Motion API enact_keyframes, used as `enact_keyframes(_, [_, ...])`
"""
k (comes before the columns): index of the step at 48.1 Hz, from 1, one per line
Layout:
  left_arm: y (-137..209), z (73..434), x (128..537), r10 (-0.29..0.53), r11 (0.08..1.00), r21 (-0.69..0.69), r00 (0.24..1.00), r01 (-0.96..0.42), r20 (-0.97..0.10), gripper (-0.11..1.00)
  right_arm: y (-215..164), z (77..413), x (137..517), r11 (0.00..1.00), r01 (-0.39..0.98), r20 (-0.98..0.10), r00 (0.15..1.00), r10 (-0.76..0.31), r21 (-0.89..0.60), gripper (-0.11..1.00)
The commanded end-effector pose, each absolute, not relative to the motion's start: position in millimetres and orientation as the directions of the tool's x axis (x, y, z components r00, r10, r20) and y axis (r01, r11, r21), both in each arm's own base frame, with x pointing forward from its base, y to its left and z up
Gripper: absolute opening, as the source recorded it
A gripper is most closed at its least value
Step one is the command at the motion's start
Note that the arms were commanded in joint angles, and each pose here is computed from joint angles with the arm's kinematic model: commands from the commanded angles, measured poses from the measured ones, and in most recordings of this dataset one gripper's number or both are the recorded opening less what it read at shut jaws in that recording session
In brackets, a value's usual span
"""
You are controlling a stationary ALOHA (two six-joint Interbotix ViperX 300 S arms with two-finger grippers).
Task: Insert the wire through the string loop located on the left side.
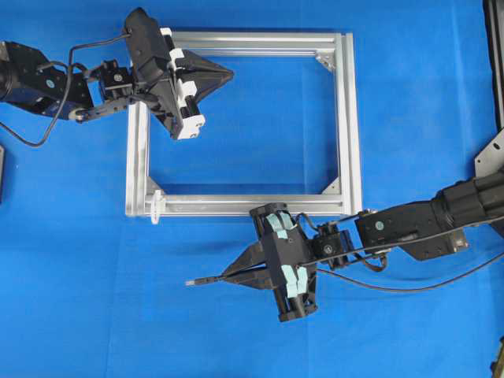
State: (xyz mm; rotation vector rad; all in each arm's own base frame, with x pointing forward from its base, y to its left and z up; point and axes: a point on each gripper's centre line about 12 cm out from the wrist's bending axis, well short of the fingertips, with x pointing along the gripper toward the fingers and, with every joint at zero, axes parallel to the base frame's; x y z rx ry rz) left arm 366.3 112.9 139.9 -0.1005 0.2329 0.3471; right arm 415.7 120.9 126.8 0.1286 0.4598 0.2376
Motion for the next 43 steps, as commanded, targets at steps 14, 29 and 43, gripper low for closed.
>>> enact_keyframes(14, [114, 154, 368, 0.328, 0.936, -0.061, 0.923, -0.346, -0.203, 0.0, 122, 144, 417, 0.962, -0.209, -0.381, 0.886, 0.262, 0.177, 0.0])
enact_keyframes(29, [114, 154, 367, 0.328, 0.936, -0.059, 0.922, -0.346, -0.204, 0.0, 119, 143, 417, 0.964, -0.205, -0.384, 0.887, 0.257, 0.171, 0.0])
enact_keyframes(43, [114, 154, 367, 0.328, 0.936, -0.061, 0.922, -0.346, -0.204, 0.0, 75, 141, 409, 0.98, -0.114, -0.383, 0.908, 0.17, 0.166, 0.0])
